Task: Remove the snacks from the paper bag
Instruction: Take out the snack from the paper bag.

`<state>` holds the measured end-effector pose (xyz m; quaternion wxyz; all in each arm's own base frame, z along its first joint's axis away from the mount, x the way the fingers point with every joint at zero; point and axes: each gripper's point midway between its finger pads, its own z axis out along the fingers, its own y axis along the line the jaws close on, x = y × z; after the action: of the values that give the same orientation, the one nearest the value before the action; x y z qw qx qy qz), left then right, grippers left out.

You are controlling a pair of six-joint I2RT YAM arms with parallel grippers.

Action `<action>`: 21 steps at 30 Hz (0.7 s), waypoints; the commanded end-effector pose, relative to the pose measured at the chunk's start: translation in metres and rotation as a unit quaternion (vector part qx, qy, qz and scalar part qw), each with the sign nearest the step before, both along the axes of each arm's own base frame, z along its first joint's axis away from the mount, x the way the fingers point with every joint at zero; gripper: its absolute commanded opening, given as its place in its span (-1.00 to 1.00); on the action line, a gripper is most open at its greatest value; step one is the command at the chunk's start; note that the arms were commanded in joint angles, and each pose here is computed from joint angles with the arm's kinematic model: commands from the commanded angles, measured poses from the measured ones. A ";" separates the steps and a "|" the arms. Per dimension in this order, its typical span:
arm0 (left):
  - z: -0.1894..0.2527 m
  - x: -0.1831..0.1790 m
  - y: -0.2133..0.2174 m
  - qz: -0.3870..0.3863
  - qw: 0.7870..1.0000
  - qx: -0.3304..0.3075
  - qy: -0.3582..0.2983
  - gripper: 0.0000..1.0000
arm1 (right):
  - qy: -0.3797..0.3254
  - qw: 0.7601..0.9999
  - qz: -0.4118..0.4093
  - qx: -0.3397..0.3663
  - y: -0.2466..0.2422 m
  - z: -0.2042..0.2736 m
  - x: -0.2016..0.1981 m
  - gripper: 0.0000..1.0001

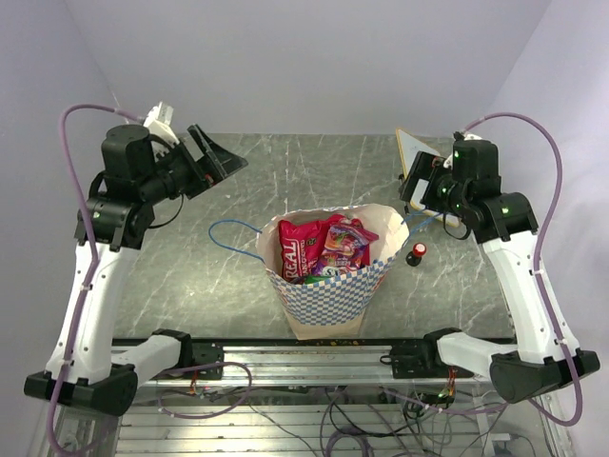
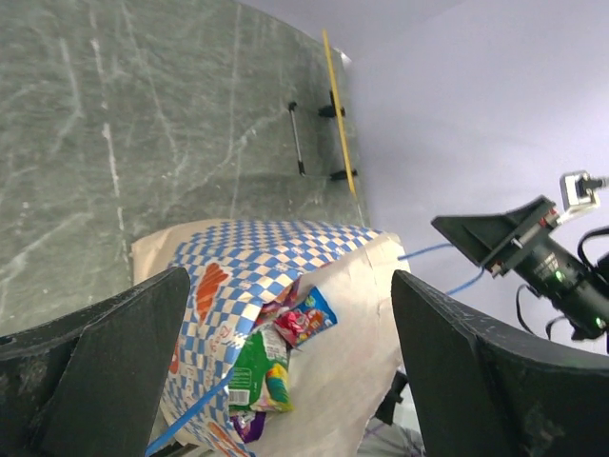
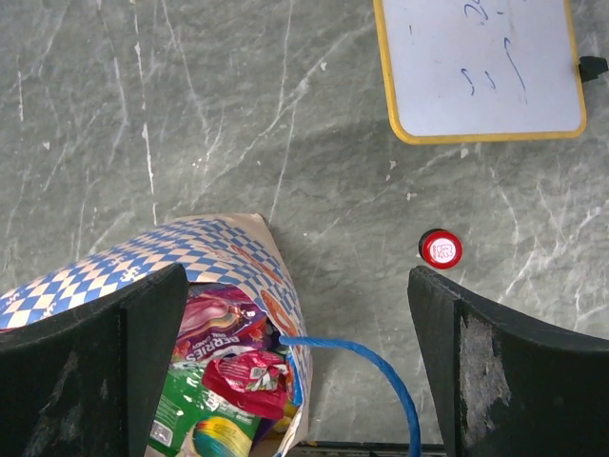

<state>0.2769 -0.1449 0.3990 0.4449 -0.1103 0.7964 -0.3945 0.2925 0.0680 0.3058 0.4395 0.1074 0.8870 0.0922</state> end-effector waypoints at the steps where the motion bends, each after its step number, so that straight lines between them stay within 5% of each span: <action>1: 0.019 -0.002 -0.033 -0.076 0.996 -0.007 -0.037 0.94 | -0.033 0.999 0.011 -0.006 -0.001 0.023 0.006 1.00; 13: -0.001 -0.037 -0.185 -0.245 0.954 0.150 -0.084 0.83 | -0.040 0.998 -0.043 -0.017 -0.023 0.031 -0.012 0.98; 21: -0.062 -0.058 -0.227 -0.296 0.905 0.294 -0.087 0.63 | -0.036 0.998 -0.052 0.016 -0.020 0.020 -0.027 0.85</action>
<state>0.2134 -0.3795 0.3668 0.3729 0.2564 0.8156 -0.3605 0.2728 0.0488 0.3328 0.4743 0.1414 0.8656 0.0758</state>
